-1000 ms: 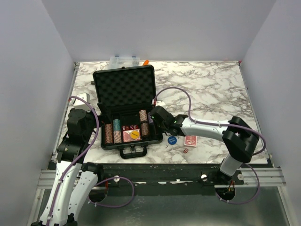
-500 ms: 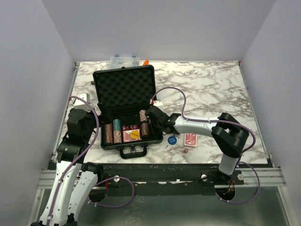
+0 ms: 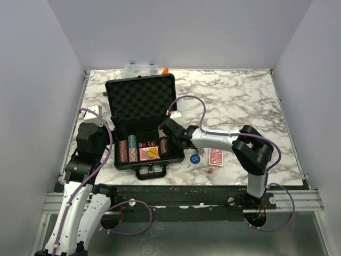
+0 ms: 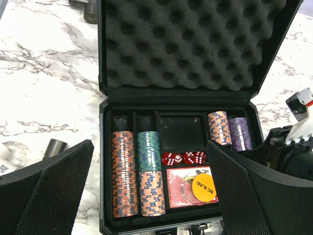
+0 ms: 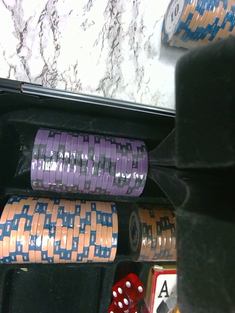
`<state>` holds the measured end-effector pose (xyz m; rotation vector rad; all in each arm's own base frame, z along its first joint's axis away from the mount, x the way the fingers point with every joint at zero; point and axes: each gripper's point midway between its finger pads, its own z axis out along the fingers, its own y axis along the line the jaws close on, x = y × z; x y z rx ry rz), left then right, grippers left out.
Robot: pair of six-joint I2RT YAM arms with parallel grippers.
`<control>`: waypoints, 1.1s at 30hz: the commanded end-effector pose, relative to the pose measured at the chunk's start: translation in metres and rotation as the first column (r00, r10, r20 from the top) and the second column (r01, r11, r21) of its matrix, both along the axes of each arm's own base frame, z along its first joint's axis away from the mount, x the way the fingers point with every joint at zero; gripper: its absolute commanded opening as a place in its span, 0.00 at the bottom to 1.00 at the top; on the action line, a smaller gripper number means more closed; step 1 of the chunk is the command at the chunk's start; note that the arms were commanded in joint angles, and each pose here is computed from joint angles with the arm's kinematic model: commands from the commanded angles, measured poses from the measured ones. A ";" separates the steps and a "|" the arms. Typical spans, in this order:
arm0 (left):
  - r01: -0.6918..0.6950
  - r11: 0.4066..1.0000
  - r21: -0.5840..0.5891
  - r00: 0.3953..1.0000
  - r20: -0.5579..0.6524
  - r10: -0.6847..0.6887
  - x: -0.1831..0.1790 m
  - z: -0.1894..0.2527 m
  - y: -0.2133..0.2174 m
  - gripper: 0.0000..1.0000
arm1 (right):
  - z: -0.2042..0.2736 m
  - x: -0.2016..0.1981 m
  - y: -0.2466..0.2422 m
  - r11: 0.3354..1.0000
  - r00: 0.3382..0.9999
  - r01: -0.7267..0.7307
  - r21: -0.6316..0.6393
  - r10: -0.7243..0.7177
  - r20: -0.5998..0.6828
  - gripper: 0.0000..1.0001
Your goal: Pack up texas hold em set
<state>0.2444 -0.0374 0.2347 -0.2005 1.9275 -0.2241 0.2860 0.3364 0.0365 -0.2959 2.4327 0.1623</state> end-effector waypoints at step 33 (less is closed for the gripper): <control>0.013 1.000 0.007 1.000 -0.023 -0.013 0.003 -0.005 -0.003 0.97 | 0.034 0.028 0.001 0.999 0.996 0.015 -0.050 -0.011 0.084 0.07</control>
